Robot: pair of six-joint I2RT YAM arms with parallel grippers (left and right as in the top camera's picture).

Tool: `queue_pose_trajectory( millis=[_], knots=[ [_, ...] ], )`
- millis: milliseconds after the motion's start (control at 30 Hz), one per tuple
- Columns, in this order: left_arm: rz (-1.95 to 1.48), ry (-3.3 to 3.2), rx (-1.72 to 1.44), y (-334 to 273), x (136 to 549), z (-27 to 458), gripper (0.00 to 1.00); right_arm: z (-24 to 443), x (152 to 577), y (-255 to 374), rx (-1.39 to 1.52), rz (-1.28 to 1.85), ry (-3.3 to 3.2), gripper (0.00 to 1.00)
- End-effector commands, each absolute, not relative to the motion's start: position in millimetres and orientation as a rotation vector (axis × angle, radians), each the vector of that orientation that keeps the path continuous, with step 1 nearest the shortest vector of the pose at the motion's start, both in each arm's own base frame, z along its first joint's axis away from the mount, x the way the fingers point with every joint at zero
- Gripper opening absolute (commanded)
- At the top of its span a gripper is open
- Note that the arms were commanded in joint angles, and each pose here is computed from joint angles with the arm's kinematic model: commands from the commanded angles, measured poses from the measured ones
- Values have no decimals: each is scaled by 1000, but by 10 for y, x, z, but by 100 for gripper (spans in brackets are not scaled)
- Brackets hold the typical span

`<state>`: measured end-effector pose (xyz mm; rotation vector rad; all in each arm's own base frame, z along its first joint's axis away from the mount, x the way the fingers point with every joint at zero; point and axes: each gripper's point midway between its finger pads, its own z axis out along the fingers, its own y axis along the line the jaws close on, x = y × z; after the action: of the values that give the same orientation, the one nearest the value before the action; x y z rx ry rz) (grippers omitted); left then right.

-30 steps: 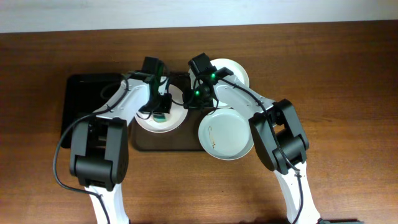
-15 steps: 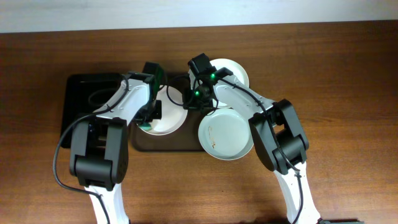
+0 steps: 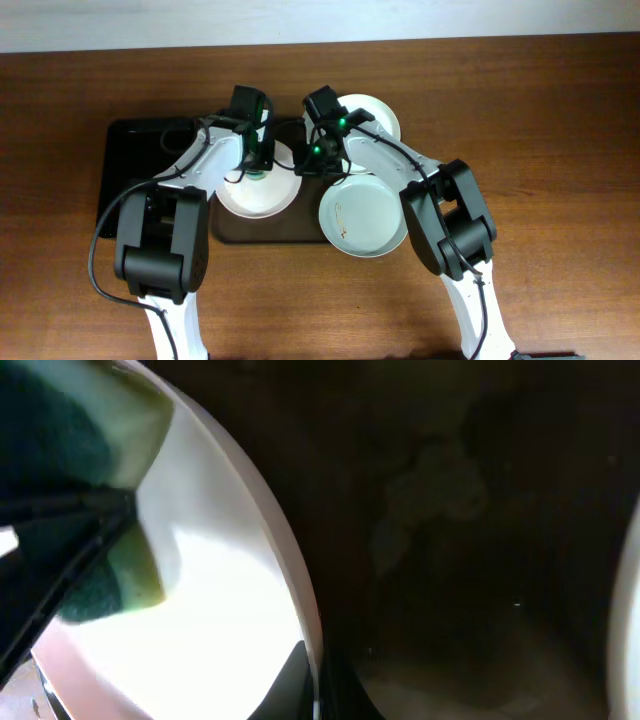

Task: Clean dirty plates on tray and stack at the side
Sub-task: 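Scrub the pink plate with the sponge in the left gripper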

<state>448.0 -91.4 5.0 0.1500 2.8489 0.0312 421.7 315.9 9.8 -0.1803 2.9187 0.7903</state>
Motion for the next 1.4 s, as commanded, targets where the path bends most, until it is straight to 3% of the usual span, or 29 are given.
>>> queue_pose_trajectory(
  millis=[0,167,267,433,633,767,1000,1100,1233,1367],
  knots=[
    [220,3097,114,-618,3905,-343,1,-10,4141,3182,-205,801,2945,4],
    [286,3257,140,-522,3510,-300,1,-9,4141,3183,-205,802,2945,4],
    [409,3268,45,-412,3492,-151,1,-9,4140,3184,-205,802,2945,4],
    [370,3049,-69,-478,4093,28,1,-7,4137,3187,-206,806,2946,4],
    [23,2927,-164,-896,4549,-252,1,-7,4138,3186,-206,805,2946,4],
    [-243,3077,-15,-1206,4249,-438,1,-9,4137,3186,-206,805,2946,4],
    [-204,3302,314,-1073,3644,-408,1,-5,4138,3187,-206,806,2945,4],
    [17,3294,321,-843,3689,-425,1,-9,4135,3185,-206,805,2947,4],
    [558,3218,27,-305,3744,-333,1,-11,4131,3182,-205,804,2949,4],
    [788,3162,-155,-81,3666,-223,1,-10,4133,3183,-205,804,2949,4]
  ],
)
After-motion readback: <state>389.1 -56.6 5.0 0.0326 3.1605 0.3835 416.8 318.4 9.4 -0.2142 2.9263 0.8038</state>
